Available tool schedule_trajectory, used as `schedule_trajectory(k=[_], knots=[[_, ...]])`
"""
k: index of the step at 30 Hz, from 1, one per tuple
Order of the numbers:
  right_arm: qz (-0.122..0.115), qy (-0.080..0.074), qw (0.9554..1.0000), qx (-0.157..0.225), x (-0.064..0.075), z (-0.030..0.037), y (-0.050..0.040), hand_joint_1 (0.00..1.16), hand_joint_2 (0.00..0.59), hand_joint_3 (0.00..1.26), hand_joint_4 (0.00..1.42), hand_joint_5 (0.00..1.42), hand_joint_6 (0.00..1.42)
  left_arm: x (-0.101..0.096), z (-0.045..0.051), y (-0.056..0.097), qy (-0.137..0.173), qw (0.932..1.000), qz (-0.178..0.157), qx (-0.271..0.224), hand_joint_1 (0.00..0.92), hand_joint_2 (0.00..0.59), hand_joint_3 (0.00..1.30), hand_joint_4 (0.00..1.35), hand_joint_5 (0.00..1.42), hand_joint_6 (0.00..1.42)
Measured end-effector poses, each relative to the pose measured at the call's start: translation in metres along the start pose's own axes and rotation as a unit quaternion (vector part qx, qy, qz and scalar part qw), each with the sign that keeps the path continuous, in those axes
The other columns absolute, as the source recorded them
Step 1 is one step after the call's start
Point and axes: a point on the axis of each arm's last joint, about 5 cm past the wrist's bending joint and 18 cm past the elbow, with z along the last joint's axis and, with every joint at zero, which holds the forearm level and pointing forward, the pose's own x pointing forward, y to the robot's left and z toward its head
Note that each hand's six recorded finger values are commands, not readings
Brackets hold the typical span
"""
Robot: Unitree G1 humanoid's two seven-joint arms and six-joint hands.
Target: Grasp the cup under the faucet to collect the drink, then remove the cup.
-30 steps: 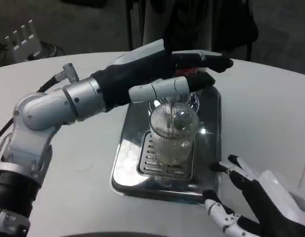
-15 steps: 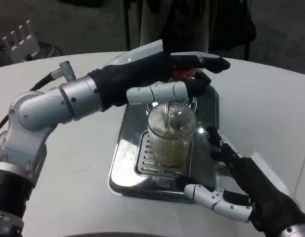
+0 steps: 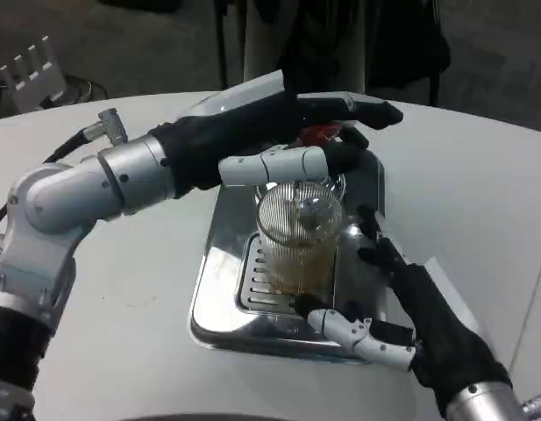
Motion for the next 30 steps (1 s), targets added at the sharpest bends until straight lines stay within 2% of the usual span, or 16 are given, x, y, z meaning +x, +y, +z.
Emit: schedule_trajectory(k=[7, 14, 18, 23, 30], knots=[[-0.033, -0.009, 0.9994, 0.008, 0.016, -0.0004, 0.0073, 0.71, 0.205, 0.0, 0.07, 0.15, 0.14, -0.002, 0.0011, 0.001, 0.002, 1.0, 0.0, 0.004, 0.0, 0.117, 0.21, 0.14, 0.24, 0.31], [-0.029, -0.004, 0.999, 0.033, 0.03, -0.0032, 0.015, 0.71, 0.2, 0.0, 0.08, 0.17, 0.14, -0.003, 0.0023, 0.002, 0.004, 1.0, 0.0, 0.006, 0.0, 0.118, 0.21, 0.14, 0.24, 0.31], [-0.034, -0.015, 0.9987, 0.036, 0.039, -0.0013, 0.0161, 0.72, 0.2, 0.0, 0.09, 0.17, 0.15, -0.004, 0.0031, 0.002, 0.005, 1.0, -0.001, 0.008, 0.0, 0.118, 0.21, 0.14, 0.24, 0.31], [-0.029, -0.005, 0.9987, 0.042, 0.046, -0.0051, 0.0213, 0.72, 0.2, 0.0, 0.09, 0.17, 0.16, -0.005, 0.0035, 0.003, 0.007, 0.9999, -0.001, 0.009, 0.0, 0.119, 0.21, 0.15, 0.24, 0.31], [-0.026, -0.002, 0.9986, 0.046, 0.054, -0.0098, 0.0262, 0.72, 0.2, 0.0, 0.08, 0.16, 0.15, -0.006, 0.0037, 0.004, 0.009, 0.9999, -0.001, 0.01, 0.0, 0.119, 0.21, 0.15, 0.24, 0.31]])
